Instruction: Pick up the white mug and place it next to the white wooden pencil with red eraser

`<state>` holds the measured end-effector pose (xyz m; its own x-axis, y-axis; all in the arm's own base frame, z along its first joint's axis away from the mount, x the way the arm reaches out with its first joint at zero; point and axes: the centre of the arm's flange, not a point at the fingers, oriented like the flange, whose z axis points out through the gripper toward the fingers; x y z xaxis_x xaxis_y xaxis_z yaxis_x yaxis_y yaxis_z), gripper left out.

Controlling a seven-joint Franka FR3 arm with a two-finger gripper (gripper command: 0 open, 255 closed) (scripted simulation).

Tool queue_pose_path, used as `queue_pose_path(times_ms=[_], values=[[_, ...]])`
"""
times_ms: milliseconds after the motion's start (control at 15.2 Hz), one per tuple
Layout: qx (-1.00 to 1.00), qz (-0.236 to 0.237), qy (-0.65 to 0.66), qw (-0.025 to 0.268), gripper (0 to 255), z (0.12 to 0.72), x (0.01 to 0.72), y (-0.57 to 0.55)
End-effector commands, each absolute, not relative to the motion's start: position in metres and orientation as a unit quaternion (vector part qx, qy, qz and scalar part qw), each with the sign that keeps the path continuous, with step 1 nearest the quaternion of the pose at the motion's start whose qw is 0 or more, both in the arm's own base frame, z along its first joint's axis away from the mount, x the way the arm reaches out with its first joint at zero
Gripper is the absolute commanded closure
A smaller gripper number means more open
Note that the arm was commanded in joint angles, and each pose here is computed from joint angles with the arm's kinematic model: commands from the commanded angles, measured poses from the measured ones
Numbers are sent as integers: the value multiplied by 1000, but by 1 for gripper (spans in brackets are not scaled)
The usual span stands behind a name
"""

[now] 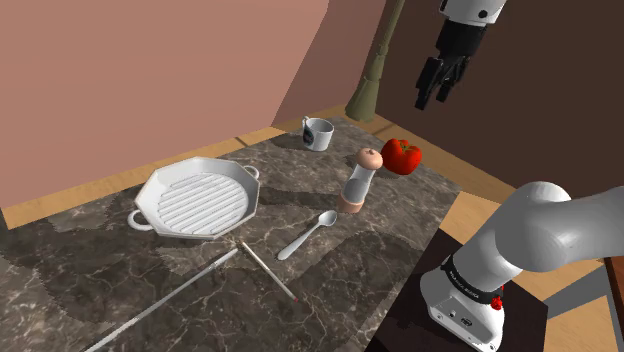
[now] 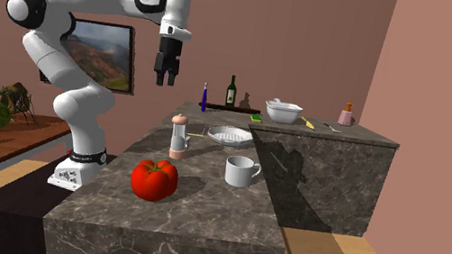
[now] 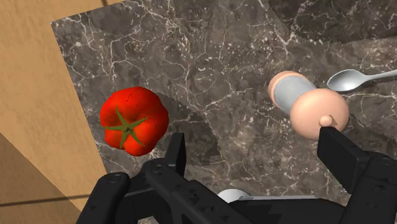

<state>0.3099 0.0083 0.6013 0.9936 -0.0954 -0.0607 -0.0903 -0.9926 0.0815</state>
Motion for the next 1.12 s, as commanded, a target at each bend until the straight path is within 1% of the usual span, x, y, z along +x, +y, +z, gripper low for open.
queue_pose_path(times_ms=[0, 1056], values=[[998, -32, -47, 39, 0, 601, 310, 8], [999, -13, -41, 32, 0, 476, 474, 10]])
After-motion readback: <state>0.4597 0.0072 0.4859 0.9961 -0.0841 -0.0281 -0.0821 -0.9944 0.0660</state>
